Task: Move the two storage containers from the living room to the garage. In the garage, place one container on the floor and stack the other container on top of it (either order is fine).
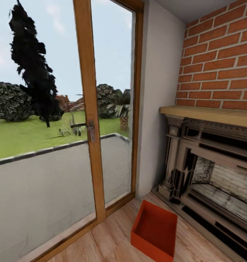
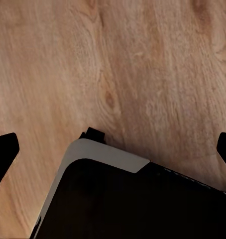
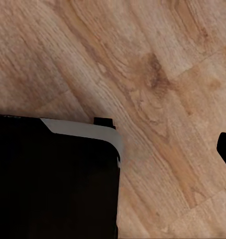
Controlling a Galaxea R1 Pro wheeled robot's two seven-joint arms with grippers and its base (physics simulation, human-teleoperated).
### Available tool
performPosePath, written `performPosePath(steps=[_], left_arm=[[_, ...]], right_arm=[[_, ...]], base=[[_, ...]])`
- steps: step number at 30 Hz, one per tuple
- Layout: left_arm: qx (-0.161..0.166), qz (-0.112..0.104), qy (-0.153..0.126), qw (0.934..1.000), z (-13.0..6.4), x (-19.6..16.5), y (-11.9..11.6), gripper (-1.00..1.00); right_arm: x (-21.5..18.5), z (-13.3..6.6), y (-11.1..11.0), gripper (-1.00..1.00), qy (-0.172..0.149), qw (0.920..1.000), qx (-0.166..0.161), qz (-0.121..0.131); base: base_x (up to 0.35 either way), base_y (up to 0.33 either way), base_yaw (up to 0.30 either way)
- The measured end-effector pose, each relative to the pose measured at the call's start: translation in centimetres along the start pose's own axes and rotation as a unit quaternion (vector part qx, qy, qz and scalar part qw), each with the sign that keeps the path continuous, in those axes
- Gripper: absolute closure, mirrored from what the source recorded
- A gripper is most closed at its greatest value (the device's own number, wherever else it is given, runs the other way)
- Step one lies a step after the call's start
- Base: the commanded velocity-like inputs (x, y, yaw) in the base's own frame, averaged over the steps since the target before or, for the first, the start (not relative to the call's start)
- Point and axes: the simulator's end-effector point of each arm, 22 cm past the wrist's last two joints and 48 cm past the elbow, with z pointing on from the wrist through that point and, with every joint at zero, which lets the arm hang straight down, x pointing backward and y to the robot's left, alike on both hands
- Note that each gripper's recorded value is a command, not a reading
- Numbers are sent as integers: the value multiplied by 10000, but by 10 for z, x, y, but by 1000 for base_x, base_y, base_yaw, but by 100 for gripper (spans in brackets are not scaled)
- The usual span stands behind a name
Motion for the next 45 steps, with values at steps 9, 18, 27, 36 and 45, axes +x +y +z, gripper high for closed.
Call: performPosePath(steps=[9,18,27,36,45], left_arm=[[5,-11,-36,10000,0,-1,-1,-100],[6,-12,-39,10000,0,-1,-1,-100],[6,-8,-39,10000,0,-2,-1,-100],[5,-4,-40,10000,0,-2,-1,-100],[5,-5,-44,10000,0,-2,0,-100]], right_arm=[[-1,0,-2,-100,-18,10000,16,5],[-1,0,-2,-100,-20,10000,20,11],[-1,0,-2,-100,-22,10000,22,21],[-1,0,-2,-100,-19,10000,22,20],[0,0,-1,-100,-1,10000,12,-17]], base=[[151,163,-297],[10,5,-297],[0,0,-297],[0,0,-297],[111,0,-180]])
